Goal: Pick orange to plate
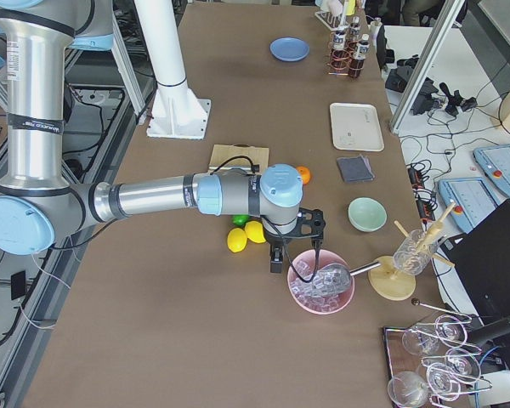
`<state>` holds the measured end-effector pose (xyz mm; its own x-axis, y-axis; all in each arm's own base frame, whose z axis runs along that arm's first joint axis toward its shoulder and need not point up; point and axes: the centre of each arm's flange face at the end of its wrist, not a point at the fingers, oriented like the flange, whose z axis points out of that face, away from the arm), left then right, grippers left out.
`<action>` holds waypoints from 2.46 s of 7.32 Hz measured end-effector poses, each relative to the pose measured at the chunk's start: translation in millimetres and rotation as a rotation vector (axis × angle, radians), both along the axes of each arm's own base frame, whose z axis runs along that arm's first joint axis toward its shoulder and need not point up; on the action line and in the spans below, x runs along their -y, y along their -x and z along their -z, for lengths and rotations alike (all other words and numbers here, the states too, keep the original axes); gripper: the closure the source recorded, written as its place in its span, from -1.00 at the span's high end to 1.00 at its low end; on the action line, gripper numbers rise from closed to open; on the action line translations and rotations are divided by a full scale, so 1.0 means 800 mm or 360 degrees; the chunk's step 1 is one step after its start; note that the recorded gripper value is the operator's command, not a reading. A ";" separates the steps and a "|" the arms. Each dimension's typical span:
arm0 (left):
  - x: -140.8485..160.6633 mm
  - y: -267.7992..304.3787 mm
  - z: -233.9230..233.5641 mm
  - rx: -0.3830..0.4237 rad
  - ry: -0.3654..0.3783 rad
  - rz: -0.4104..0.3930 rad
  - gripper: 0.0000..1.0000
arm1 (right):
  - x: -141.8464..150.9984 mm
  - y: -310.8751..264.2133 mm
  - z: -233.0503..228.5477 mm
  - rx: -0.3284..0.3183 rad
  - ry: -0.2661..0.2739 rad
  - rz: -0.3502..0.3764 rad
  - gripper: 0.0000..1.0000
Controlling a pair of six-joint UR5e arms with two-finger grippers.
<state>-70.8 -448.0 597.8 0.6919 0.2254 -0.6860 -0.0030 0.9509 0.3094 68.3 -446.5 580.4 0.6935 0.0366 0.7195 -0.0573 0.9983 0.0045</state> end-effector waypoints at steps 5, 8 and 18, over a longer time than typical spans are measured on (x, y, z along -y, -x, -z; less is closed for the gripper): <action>-0.004 -0.001 -0.006 -0.0009 0.0006 -0.0007 0.96 | -0.001 0.000 0.002 0.0003 -0.0005 0.0000 1.00; 0.010 -0.006 -0.005 -0.0024 0.0004 -0.0017 0.96 | 0.004 0.001 0.013 0.0019 -0.0032 0.0000 1.00; 0.100 -0.152 -0.064 -0.0182 -0.0126 -0.0032 0.96 | 0.094 0.242 0.172 0.0144 -0.0031 -0.0202 1.00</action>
